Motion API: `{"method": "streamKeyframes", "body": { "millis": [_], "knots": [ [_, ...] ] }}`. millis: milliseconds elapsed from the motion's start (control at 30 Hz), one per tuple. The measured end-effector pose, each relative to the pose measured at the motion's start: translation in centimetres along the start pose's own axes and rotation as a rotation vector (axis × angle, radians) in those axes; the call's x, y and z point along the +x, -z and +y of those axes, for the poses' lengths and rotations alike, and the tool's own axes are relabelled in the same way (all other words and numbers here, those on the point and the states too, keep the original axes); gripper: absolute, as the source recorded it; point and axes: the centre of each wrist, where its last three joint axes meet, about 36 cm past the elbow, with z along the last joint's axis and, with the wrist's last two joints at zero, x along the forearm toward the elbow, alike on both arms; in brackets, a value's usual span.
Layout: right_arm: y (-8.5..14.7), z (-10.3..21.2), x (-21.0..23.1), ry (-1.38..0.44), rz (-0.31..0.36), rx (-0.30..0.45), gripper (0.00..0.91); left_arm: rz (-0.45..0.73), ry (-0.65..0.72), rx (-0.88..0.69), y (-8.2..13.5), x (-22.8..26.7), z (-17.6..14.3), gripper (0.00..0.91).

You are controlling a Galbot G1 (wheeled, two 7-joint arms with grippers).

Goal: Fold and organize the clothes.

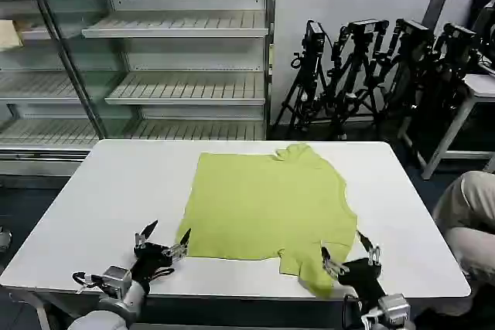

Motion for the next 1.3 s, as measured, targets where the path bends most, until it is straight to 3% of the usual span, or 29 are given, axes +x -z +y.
{"method": "streamKeyframes", "body": {
  "millis": [733, 767, 800, 833, 867, 1300],
  "knots": [
    [-1.0, 1.3, 0.8, 0.038, 0.139, -0.033, 0.907, 0.123, 0.004, 0.089, -0.3, 0.7, 0.3, 0.907],
    [-1.0, 1.3, 0.7, 0.04, 0.142, -0.035, 0.846, 0.125, 0.004, 0.089, -0.3, 0.7, 0.3, 0.756],
    [-1.0, 1.3, 0.7, 0.041, 0.145, -0.036, 0.494, 0.129, 0.004, 0.088, -0.4, 0.7, 0.4, 0.363],
    [-1.0, 1.3, 0.7, 0.042, 0.149, -0.037, 0.0, 0.132, 0.004, 0.087, -0.5, 0.7, 0.4, 0.101],
    [-1.0, 1.3, 0.7, 0.044, 0.152, -0.038, 0.0, 0.134, 0.003, 0.087, -0.5, 0.6, 0.4, 0.01],
    [-1.1, 1.7, 0.6, 0.073, 0.186, -0.059, 0.0, 0.147, -0.026, 0.097, -0.7, 0.7, 0.2, 0.02]
  ]
}}
